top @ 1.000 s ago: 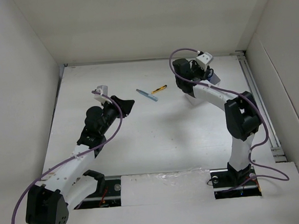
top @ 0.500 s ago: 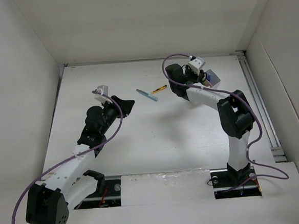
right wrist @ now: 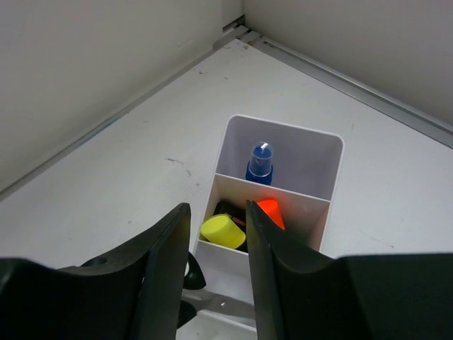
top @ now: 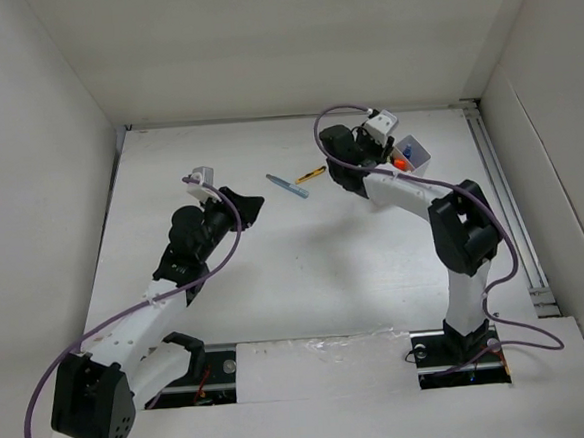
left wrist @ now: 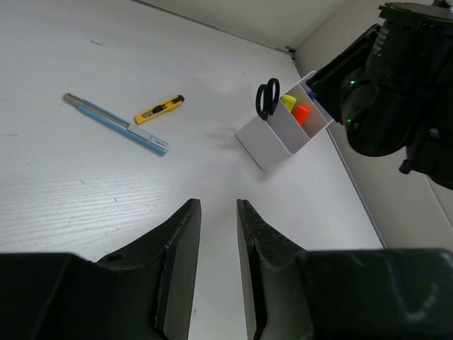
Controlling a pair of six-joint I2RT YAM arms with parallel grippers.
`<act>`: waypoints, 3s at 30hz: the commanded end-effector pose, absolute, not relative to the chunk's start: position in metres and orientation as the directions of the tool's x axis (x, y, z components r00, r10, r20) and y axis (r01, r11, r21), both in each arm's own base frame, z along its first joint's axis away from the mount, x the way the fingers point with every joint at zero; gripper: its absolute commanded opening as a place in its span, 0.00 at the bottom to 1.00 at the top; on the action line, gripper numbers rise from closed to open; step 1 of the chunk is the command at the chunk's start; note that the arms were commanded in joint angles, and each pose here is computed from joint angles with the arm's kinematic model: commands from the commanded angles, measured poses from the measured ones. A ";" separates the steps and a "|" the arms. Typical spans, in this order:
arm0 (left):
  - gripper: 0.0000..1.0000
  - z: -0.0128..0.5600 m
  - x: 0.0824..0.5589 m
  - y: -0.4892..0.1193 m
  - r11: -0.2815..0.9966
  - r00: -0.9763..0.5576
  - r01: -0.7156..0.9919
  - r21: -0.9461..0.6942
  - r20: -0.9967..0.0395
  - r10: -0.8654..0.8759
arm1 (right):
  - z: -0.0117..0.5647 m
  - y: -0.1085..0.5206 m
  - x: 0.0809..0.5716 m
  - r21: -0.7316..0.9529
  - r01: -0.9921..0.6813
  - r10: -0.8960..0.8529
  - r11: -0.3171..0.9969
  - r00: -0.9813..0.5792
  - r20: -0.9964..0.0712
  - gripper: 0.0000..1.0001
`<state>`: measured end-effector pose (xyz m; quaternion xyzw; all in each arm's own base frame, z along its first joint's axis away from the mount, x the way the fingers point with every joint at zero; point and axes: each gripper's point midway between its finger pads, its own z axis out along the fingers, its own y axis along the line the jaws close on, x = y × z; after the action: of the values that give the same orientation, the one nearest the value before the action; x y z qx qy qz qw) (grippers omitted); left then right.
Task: Sort the stationery into containers
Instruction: Place the scissors in the storage box, then pick up the stationery from the center of the board.
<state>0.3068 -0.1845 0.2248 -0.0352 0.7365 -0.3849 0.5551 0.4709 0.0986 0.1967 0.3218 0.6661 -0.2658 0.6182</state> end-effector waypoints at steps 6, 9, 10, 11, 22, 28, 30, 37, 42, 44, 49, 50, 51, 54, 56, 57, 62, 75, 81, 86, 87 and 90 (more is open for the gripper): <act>0.27 0.217 0.322 -0.203 0.738 -0.407 0.370 -0.564 -0.813 -0.417 | 0.230 0.147 0.457 0.315 0.564 0.439 0.763 -0.094 -0.894 0.00; 0.31 0.192 0.328 -0.208 0.761 -0.469 0.326 -0.561 -0.795 -0.385 | 0.225 0.179 0.442 0.402 0.422 0.517 0.813 -0.206 -0.831 0.00; 0.33 0.192 0.333 -0.208 0.771 -0.464 0.319 -0.551 -0.800 -0.380 | 0.210 0.187 0.433 0.411 0.388 0.523 0.825 -0.247 -0.816 0.00; 0.36 0.193 0.337 -0.210 0.772 -0.465 0.318 -0.551 -0.800 -0.380 | 0.216 0.194 0.424 0.440 0.348 0.537 0.828 -0.265 -0.801 0.00; 0.33 0.144 0.371 -0.250 0.912 -0.532 0.143 -0.385 -0.807 -0.257 | 0.161 0.202 0.372 0.492 0.292 0.572 0.820 -0.443 -0.691 0.01; 0.40 0.113 0.407 -0.265 0.942 -0.569 0.075 -0.328 -0.790 -0.230 | 0.166 0.178 0.356 0.550 0.275 0.609 0.789 -0.471 -0.638 0.08; 0.41 0.100 0.413 -0.265 0.953 -0.582 0.049 -0.298 -0.784 -0.215 | 0.166 0.171 0.354 0.564 0.270 0.617 0.780 -0.478 -0.625 0.17; 0.41 0.086 0.440 -0.275 0.974 -0.594 -0.006 -0.225 -0.783 -0.185 | 0.158 0.171 0.347 0.655 0.181 0.625 0.733 -0.560 -0.545 0.36; 0.43 0.087 0.451 -0.279 0.981 -0.564 -0.040 -0.189 -0.807 -0.178 | 0.165 0.189 0.341 0.699 0.096 0.595 0.709 -0.613 -0.520 0.43; 0.43 0.077 0.452 -0.278 0.985 -0.581 -0.051 -0.163 -0.798 -0.162 | 0.165 0.192 0.339 0.701 0.080 0.582 0.709 -0.626 -0.518 0.47; 0.44 0.079 0.462 -0.281 0.984 -0.564 -0.072 -0.163 -0.807 -0.175 | 0.172 0.208 0.330 0.740 0.014 0.548 0.673 -0.681 -0.485 0.54; 0.44 0.075 0.463 -0.283 0.983 -0.570 -0.078 -0.164 -0.802 -0.179 | 0.172 0.208 0.330 0.740 0.014 0.548 0.673 -0.681 -0.485 0.55; 0.44 0.073 0.464 -0.281 0.984 -0.572 -0.086 -0.153 -0.801 -0.175 | 0.172 0.210 0.329 0.743 0.010 0.544 0.669 -0.687 -0.482 0.55; 0.45 0.060 0.462 -0.279 0.986 -0.588 -0.101 -0.133 -0.791 -0.167 | 0.175 0.209 0.325 0.744 -0.008 0.536 0.668 -0.687 -0.490 0.56; 0.45 0.062 0.468 -0.281 0.983 -0.576 -0.113 -0.143 -0.797 -0.182 | 0.179 0.204 0.327 0.750 -0.007 0.547 0.662 -0.680 -0.489 0.58; 0.46 0.062 0.468 -0.281 0.983 -0.576 -0.113 -0.143 -0.797 -0.182 | 0.178 0.206 0.325 0.755 -0.016 0.540 0.656 -0.688 -0.484 0.59; 0.48 0.047 0.471 -0.283 0.986 -0.596 -0.117 -0.120 -0.785 -0.166 | 0.182 0.206 0.323 0.763 -0.027 0.539 0.646 -0.692 -0.480 0.60; 0.31 0.042 0.441 -0.243 0.984 -0.612 -0.147 -0.100 -0.772 -0.169 | 0.184 0.206 0.324 0.770 -0.036 0.539 0.637 -0.693 -0.478 0.61; 0.11 0.034 0.414 -0.223 0.989 -0.639 -0.119 -0.084 -0.756 -0.141 | 0.173 0.209 0.324 0.769 -0.021 0.525 0.639 -0.719 -0.456 0.64; 0.00 0.062 0.399 -0.228 0.985 -0.615 -0.032 -0.169 -0.774 -0.152 | 0.166 0.215 0.325 0.774 -0.020 0.507 0.633 -0.744 -0.434 0.66; 0.00 0.069 0.396 -0.229 0.983 -0.608 -0.012 -0.183 -0.780 -0.152 | 0.164 0.217 0.326 0.775 -0.018 0.502 0.632 -0.752 -0.427 0.67; 0.00 0.099 0.385 -0.236 0.963 -0.577 0.072 -0.260 -0.798 -0.172 | 0.166 0.229 0.326 0.790 -0.029 0.494 0.613 -0.766 -0.411 0.67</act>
<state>0.3799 -0.2179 0.0408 -0.0452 0.9102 -0.0550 0.4080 0.3177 0.2145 0.1435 0.1616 0.8594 0.3851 0.2951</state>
